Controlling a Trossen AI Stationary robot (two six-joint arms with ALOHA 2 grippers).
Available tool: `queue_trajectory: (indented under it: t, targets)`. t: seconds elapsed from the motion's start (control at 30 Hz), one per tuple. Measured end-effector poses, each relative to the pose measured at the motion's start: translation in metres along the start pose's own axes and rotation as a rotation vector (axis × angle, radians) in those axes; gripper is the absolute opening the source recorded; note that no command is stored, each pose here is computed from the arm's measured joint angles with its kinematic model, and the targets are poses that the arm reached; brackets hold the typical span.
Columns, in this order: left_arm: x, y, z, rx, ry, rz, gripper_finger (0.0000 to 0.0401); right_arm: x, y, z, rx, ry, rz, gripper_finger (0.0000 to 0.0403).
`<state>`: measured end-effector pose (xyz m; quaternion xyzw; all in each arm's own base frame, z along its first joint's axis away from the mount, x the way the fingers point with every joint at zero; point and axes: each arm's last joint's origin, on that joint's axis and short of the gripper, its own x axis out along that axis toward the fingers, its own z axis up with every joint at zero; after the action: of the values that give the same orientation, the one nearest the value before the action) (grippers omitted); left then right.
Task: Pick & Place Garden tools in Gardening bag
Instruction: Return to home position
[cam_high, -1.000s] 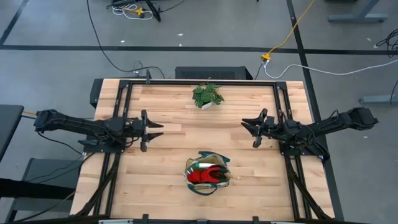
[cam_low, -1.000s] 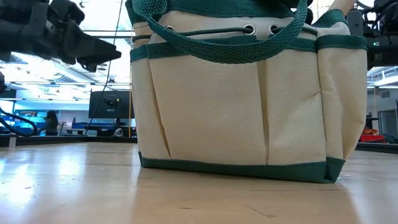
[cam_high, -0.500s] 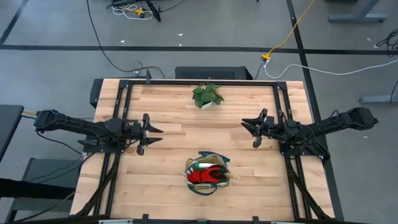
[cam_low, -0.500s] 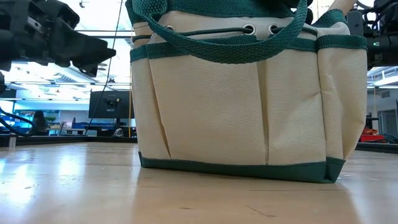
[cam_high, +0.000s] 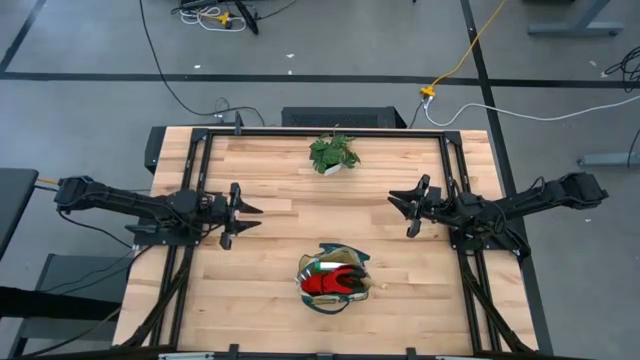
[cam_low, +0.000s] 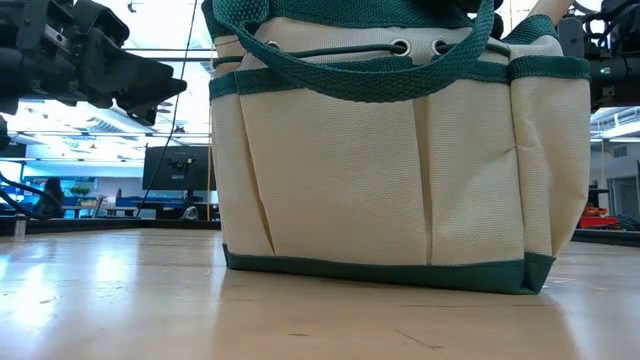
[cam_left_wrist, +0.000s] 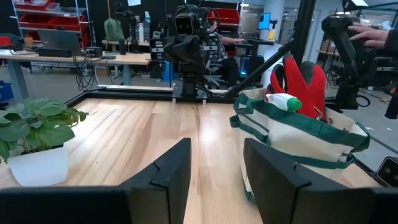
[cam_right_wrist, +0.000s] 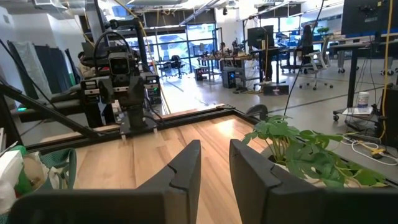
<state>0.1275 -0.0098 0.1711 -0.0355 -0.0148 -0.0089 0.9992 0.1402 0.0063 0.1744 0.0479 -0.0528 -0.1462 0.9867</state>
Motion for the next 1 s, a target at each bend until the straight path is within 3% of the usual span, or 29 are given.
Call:
queue_trajectory:
  t: [1.0]
  targets:
    - [0.000,0.000,0.000,0.000,-0.002,0.000,0.0154,-0.021,-0.007,0.034,0.118,-0.259,0.017,0.0084]
